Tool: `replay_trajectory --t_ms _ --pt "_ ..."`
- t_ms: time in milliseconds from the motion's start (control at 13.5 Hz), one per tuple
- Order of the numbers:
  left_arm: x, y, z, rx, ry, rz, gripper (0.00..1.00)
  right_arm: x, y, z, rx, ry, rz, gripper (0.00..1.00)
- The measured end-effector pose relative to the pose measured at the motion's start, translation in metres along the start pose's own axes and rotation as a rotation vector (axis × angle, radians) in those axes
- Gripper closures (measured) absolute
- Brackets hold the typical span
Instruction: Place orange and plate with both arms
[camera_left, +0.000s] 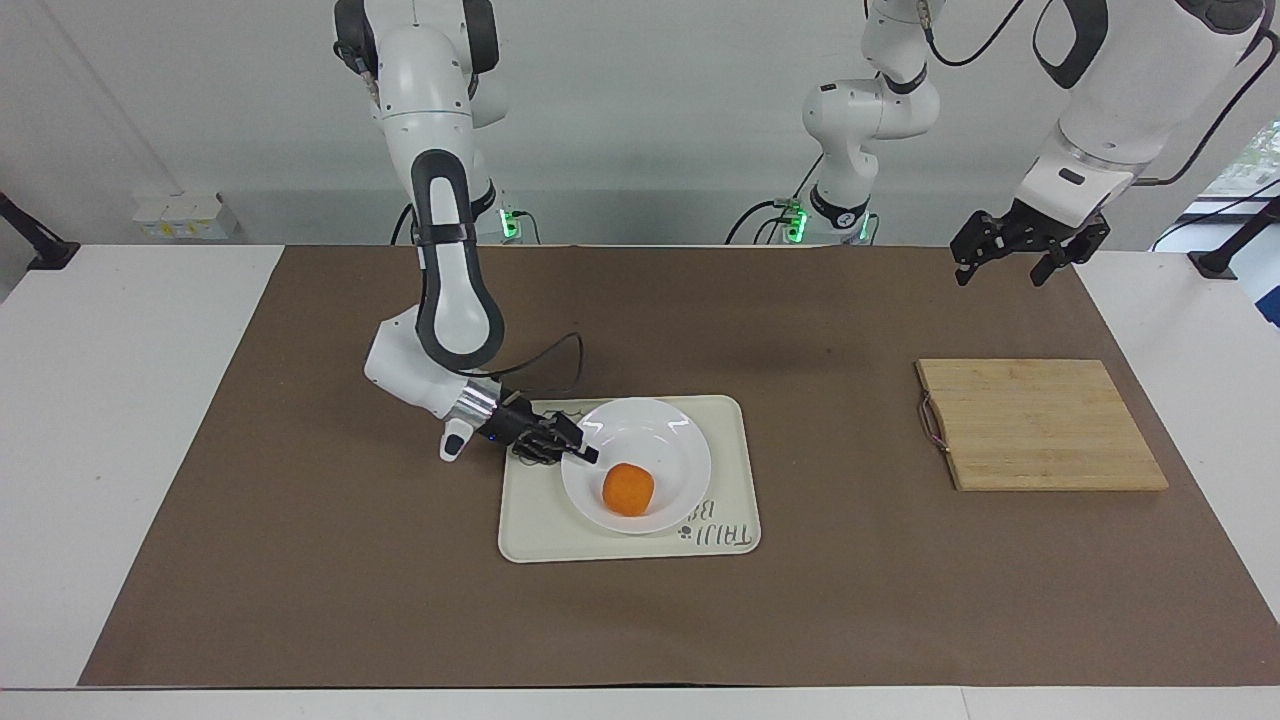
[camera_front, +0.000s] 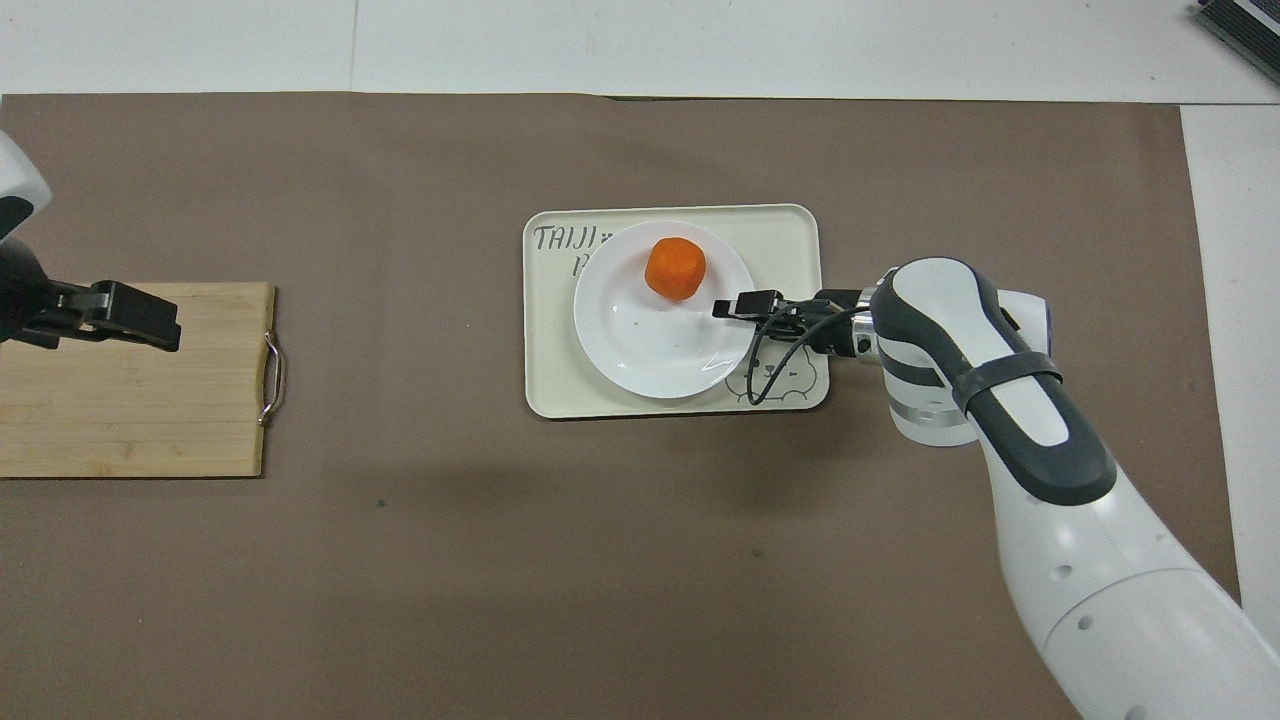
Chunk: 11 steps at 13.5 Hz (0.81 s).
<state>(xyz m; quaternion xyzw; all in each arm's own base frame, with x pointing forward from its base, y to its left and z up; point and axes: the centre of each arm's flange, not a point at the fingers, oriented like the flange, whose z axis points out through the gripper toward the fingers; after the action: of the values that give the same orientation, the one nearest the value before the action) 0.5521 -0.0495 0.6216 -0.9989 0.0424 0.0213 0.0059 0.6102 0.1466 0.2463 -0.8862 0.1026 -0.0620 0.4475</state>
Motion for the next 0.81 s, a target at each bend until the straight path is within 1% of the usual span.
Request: replay_trajectory --t_ms 222,296,370,518,814 --pt "0.0 0.0 0.0 0.0 0.0 0.0 0.0 0.004 -0.024 -0.02 -0.053 -0.02 -0.067 0.06" --pt "0.0 0.0 0.0 0.0 0.0 0.0 0.0 0.005 -0.035 -0.03 -0.074 -0.024 -0.096 0.0" --pt "0.0 0.0 0.0 0.0 0.0 0.0 0.0 0.007 -0.045 -0.04 -0.097 -0.025 -0.124 0.0" --pt "0.0 0.0 0.0 0.0 0.0 0.0 0.0 0.014 -0.057 -0.069 -0.173 -0.022 -0.176 0.0" --pt "0.0 0.0 0.0 0.0 0.0 0.0 0.0 0.032 -0.061 -0.151 -0.382 0.001 -0.246 0.0"
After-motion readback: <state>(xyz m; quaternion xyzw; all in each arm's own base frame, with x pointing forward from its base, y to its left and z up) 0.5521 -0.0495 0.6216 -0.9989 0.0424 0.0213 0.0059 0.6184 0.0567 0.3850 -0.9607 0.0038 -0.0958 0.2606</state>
